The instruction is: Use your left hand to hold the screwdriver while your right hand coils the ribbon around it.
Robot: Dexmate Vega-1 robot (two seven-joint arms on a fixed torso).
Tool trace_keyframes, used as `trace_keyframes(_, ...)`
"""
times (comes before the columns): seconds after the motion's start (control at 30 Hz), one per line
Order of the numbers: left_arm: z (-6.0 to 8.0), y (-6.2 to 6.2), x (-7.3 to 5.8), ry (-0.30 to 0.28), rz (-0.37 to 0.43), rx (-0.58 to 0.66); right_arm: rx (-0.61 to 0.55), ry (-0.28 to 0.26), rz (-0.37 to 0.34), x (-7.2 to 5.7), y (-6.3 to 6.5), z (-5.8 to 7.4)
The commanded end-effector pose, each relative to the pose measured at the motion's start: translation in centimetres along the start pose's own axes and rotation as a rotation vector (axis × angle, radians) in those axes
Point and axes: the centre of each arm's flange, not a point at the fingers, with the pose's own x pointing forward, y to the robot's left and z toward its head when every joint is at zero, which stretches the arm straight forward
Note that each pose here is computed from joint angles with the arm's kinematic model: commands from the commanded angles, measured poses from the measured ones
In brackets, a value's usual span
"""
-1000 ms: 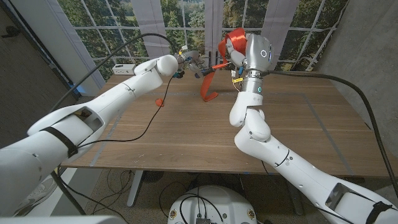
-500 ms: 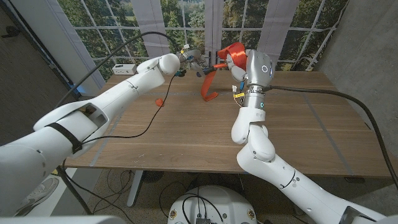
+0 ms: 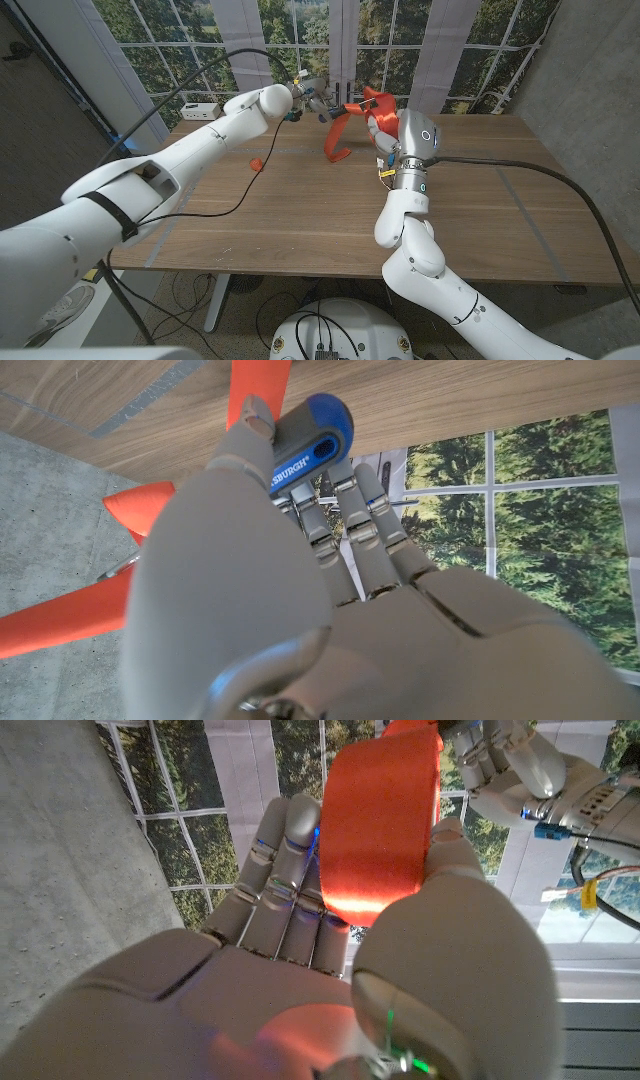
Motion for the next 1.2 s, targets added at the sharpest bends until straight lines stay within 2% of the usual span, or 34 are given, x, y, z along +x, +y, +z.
trace_keyframes(0.03, 0.4, 0.1, 0.2, -0.01, 0.035, -0.002, -0.046, 0.069, 0.084, -1.3, 2.5, -2.2)
trace_keyframes(0.13, 0.5, 0.1, 0.3, -0.008, 0.04, -0.001, -0.044, 0.03, 0.0, -1.9, 1.7, -1.6)
trace_keyframes(0.2, 0.6, -0.1, 0.4, -0.016, 0.055, -0.014, -0.064, 0.004, -0.026, -1.9, 1.0, -1.0)
trace_keyframes(0.23, 0.7, 0.0, 0.4, -0.016, 0.07, -0.02, -0.093, -0.001, -0.028, -2.0, 0.9, -0.7)
trace_keyframes(0.3, 0.8, 0.0, 0.4, -0.018, 0.093, -0.036, -0.098, -0.037, 0.017, -2.2, 0.8, -0.4)
trace_keyframes(0.37, 0.8, 0.1, 0.5, -0.024, 0.087, -0.032, -0.123, -0.034, 0.047, -2.5, 1.0, -0.3)
trace_keyframes(0.4, 0.7, 0.1, 0.3, -0.02, 0.111, -0.046, -0.149, -0.034, 0.064, -2.6, 1.2, -0.4)
trace_keyframes(0.47, 0.6, 0.2, 0.2, -0.019, 0.126, -0.058, -0.132, 0.007, 0.136, -2.7, 2.0, -1.1)
trace_keyframes(0.5, 0.6, 0.2, 0.2, -0.02, 0.127, -0.058, -0.131, 0.007, 0.137, -2.7, 2.0, -1.1)
trace_keyframes(0.53, 0.5, 0.3, 0.2, -0.019, 0.124, -0.053, -0.148, 0.012, 0.193, -2.8, 2.7, -1.2)
trace_keyframes(0.6, 0.5, 0.3, 0.0, -0.018, 0.139, -0.064, -0.174, 0.013, 0.248, -2.8, 3.4, -1.2)
trace_keyframes(0.63, 0.5, 0.3, 0.0, -0.018, 0.139, -0.064, -0.176, 0.013, 0.251, -2.8, 3.4, -1.2)
trace_keyframes(0.7, 0.6, 0.3, -0.1, -0.029, 0.125, -0.067, -0.17, 0.046, 0.296, -2.4, 4.7, -1.8)
trace_keyframes(0.8, 0.7, 0.5, -0.3, -0.032, 0.119, -0.057, -0.203, 0.082, 0.284, -2.1, 5.8, -2.6)
trace_keyframes(0.83, 0.8, 0.6, -0.3, -0.03, 0.114, -0.054, -0.202, 0.094, 0.312, -1.9, 6.1, -2.9)
trace_keyframes(0.87, 0.8, 0.7, -0.4, -0.033, 0.106, -0.055, -0.176, 0.098, 0.309, -1.8, 6.4, -3.5)
trace_keyframes(0.93, 0.8, 0.8, -0.6, -0.035, 0.109, -0.053, -0.198, 0.122, 0.308, -1.5, 6.9, -4.1)
trace_keyframes(1.2, 1.7, 1.0, -1.4, -0.065, 0.079, -0.06, -0.202, 0.139, 0.273, 0.0, 8.3, -5.2)
